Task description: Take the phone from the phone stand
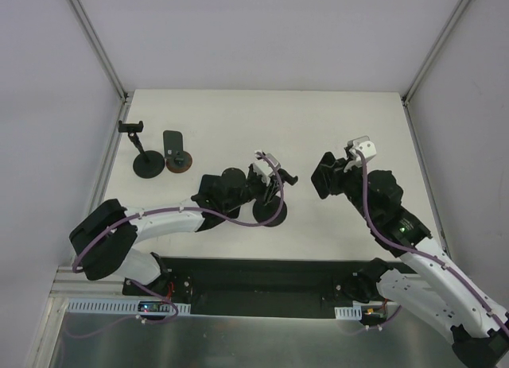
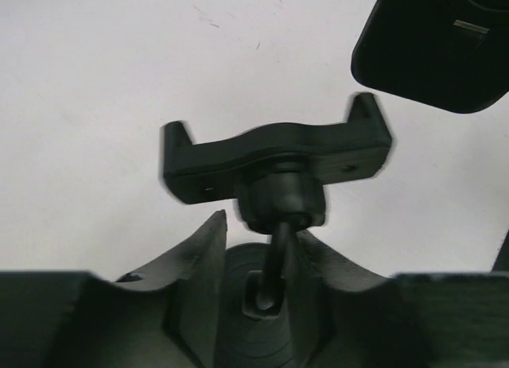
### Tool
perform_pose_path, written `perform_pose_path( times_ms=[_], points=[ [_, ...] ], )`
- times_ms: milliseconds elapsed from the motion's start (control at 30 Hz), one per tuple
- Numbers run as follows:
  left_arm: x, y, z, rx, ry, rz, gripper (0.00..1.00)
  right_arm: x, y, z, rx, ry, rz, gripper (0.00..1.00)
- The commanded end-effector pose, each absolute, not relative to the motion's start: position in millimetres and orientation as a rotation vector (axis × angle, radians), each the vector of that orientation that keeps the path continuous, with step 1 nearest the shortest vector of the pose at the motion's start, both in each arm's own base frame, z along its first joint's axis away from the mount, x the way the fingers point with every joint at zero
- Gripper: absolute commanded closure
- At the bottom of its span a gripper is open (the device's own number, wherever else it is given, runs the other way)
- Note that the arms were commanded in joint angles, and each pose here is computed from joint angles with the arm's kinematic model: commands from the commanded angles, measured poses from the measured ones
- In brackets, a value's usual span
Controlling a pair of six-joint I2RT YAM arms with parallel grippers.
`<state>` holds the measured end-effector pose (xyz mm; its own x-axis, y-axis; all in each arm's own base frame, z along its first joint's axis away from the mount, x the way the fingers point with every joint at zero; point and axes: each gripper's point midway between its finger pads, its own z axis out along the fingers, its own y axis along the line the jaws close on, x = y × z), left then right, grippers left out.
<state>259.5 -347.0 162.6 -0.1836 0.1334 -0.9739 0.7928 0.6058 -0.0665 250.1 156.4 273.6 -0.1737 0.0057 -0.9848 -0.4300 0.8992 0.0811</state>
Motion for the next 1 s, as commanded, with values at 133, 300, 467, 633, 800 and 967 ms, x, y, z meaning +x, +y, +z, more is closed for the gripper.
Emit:
perform_pose_path(
  times_ms=[133,300,467,633,800,967],
  points=[
    [296.4,-359.6,225.0,0.67,1.522,-0.715,0.95,254.3,147.5,294.3,-0.259,1.626,0.38,0.99],
    [331.5,-334.2,250.4,0.589,1.472,-0.565,1.0,253.7,145.5,290.1,-0.259,1.629,0.37,0.99],
    [373.1,-288.6,276.1,0.462,1.443,-0.408,1.0,253.5,147.0,283.1,-0.268,1.643,0.371,0.99],
    [416.0,-234.2,286.9,0.341,1.45,-0.27,1.0,254.3,149.9,278.6,-0.284,1.657,0.374,0.99],
    [447.7,-190.1,261.4,0.244,1.528,-0.185,1.0,254.5,151.8,275.4,-0.292,1.665,0.379,0.99],
    [476.9,-154.4,235.3,0.162,1.614,-0.153,1.0,254.3,157.3,271.8,-0.311,1.676,0.398,0.99]
  ],
)
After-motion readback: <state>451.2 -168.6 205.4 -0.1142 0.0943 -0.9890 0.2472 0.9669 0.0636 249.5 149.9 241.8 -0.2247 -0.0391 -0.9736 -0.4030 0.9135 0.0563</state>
